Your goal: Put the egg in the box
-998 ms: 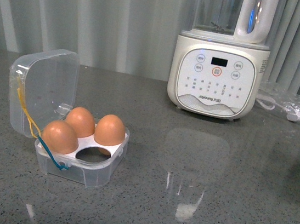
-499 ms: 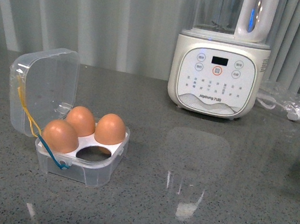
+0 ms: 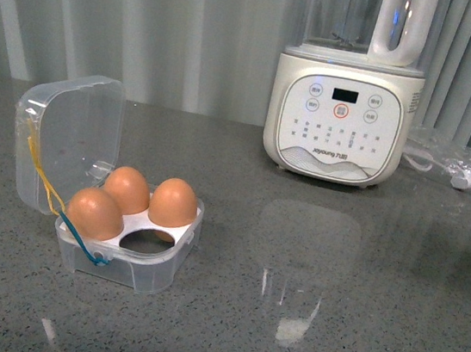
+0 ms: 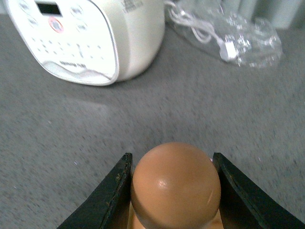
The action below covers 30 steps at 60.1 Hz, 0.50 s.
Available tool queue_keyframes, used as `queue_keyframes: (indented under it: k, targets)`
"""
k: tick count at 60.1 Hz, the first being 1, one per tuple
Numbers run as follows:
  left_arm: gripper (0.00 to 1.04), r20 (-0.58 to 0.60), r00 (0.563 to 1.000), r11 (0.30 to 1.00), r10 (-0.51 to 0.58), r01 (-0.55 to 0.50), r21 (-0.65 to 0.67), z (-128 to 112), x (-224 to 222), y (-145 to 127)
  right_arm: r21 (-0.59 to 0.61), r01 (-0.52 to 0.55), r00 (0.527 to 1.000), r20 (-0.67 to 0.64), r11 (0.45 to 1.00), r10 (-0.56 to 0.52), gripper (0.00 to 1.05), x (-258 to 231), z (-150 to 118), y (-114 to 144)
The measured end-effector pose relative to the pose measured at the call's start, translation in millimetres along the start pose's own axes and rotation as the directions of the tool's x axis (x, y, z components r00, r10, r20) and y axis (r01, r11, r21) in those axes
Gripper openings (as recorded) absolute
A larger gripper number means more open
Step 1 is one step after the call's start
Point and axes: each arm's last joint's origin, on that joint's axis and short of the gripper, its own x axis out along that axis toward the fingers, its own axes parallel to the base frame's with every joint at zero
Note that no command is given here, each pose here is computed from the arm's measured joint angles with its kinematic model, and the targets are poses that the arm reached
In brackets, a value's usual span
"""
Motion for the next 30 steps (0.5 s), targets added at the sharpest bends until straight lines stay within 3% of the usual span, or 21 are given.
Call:
queue_keyframes:
  k: [12, 21, 30]
  targets:
    - [0.98, 0.000, 1.000, 1.000, 0.000, 0.000, 0.000, 0.0, 0.0, 0.0, -0.089, -0.253, 0.967, 0.013, 0.963, 0.255, 0.42, 5.8, 31.7, 69.1]
    - [0.98, 0.000, 1.000, 1.000, 0.000, 0.000, 0.000, 0.0, 0.0, 0.0, -0.153, -0.428, 0.904, -0.058, 0.891, 0.424, 0.42, 3.9, 30.8, 117.7]
    - [0.98, 0.000, 1.000, 1.000, 0.000, 0.000, 0.000, 0.0, 0.0, 0.0, -0.185, -0.536, 0.844, -0.130, 0.824, 0.520, 0.42, 0.5, 25.4, 146.8]
